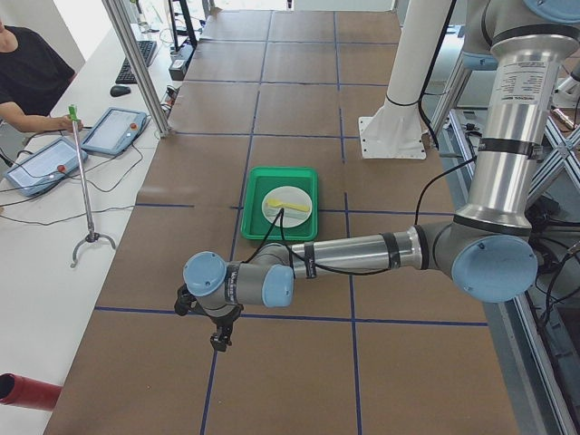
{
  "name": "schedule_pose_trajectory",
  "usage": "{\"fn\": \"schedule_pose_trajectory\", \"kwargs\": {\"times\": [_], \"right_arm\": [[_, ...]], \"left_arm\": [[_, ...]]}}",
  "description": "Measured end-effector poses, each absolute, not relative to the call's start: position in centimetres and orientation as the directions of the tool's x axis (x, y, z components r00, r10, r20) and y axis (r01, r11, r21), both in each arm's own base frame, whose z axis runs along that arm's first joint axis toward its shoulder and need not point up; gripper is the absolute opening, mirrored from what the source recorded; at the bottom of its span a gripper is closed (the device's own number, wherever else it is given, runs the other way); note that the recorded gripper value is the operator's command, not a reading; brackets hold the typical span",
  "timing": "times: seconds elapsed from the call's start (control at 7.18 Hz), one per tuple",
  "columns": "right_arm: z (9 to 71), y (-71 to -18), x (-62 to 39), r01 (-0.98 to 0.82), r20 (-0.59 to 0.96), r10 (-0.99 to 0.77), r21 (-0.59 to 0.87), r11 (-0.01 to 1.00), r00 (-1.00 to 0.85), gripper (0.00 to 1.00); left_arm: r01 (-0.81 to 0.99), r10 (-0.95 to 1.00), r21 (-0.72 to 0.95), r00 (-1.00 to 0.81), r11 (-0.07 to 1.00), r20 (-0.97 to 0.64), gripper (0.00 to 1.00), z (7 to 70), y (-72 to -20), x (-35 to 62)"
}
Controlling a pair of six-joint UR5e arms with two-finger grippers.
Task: Place spoon
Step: 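Move the left gripper over the yellow spoon on the white plate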
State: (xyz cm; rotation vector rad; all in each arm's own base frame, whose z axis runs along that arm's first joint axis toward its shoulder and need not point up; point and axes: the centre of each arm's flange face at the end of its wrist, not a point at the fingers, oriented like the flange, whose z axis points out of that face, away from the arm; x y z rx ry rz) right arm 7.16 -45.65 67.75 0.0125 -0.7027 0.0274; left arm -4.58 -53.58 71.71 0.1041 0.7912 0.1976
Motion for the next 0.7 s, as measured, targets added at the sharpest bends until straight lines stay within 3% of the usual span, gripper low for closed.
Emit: {"fn": "schedule_pose_trajectory", "kwargs": {"times": [0.28, 0.56, 0.7], "right_arm": [[67.7, -45.7, 7.2, -0.029, 0.646, 0.021, 0.003, 1.000, 0.763, 1.00], [67.7, -45.7, 7.2, -0.029, 0.646, 0.020, 0.004, 1.000, 0.763, 1.00], [67.7, -45.7, 7.2, -0.029, 0.646, 0.020, 0.004, 1.000, 0.763, 1.00]], "left_arm": [[-0.038, 0.155, 0.178, 0.686, 0.983, -0.711, 1.00, 66.7, -54.6, -2.0], [-0.027, 0.162, 0.191, 0.652, 0.981, -0.741, 0.99, 57.6, -55.5, 6.9], [-0.036, 0.176, 0.197, 0.625, 0.980, -0.760, 0.94, 52.7, -56.0, 12.1]]}}
